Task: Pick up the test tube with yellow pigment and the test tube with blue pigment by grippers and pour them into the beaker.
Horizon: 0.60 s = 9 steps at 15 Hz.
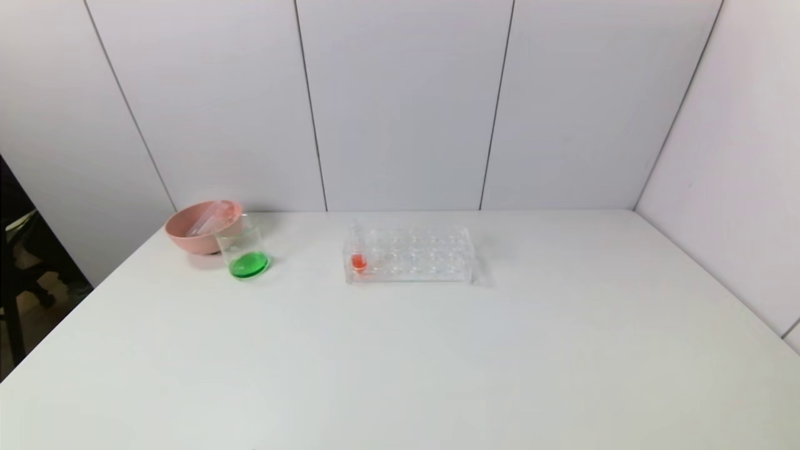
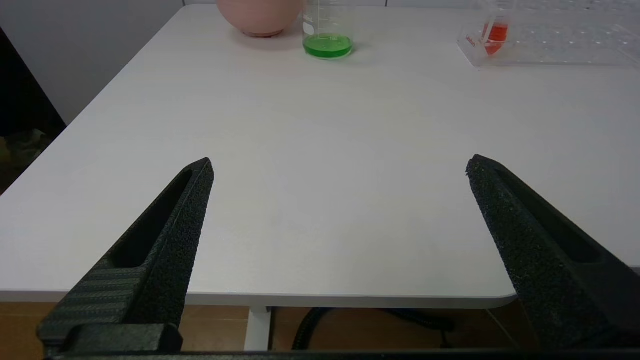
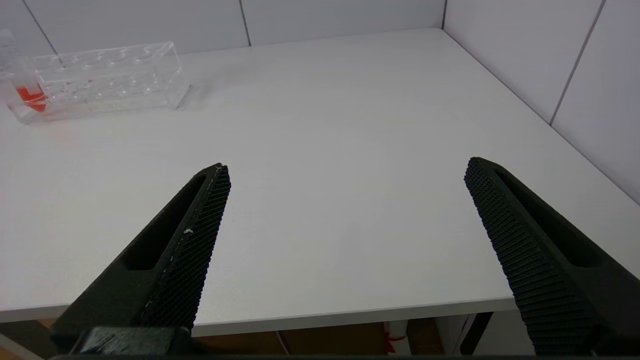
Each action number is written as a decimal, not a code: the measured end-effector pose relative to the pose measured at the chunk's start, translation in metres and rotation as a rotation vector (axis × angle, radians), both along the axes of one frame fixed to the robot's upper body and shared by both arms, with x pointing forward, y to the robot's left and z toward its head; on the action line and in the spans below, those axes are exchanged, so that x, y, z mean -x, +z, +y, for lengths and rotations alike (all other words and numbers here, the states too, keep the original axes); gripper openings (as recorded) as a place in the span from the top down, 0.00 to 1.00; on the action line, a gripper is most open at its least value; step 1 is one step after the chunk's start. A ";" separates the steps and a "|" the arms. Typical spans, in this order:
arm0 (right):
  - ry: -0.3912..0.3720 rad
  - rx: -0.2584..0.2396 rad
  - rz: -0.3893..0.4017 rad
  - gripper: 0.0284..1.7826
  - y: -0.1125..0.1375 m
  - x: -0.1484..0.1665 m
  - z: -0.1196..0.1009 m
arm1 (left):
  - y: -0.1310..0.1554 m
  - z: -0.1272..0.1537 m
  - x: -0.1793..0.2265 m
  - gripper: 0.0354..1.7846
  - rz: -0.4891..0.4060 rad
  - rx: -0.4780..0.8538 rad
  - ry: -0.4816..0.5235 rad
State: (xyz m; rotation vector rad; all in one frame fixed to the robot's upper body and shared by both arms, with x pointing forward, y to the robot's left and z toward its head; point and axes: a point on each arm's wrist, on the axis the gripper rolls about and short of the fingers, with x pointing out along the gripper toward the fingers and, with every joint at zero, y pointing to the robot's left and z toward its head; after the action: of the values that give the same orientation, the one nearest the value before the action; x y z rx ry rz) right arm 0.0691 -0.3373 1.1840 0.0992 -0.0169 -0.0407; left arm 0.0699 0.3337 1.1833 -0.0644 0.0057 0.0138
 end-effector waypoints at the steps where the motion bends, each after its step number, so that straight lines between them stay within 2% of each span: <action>1: 0.000 0.000 0.000 0.04 0.000 0.000 0.000 | 0.000 0.000 0.000 0.01 -0.005 0.007 0.007; 9: 0.000 0.001 0.001 0.04 0.000 0.000 0.000 | 0.000 0.000 0.001 0.01 -0.012 0.011 0.017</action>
State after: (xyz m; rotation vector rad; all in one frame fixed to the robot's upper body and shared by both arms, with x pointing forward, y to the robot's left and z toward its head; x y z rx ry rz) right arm 0.0691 -0.3373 1.1840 0.0983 -0.0163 -0.0403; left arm 0.0691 0.3341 1.1829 -0.0756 -0.0063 0.0309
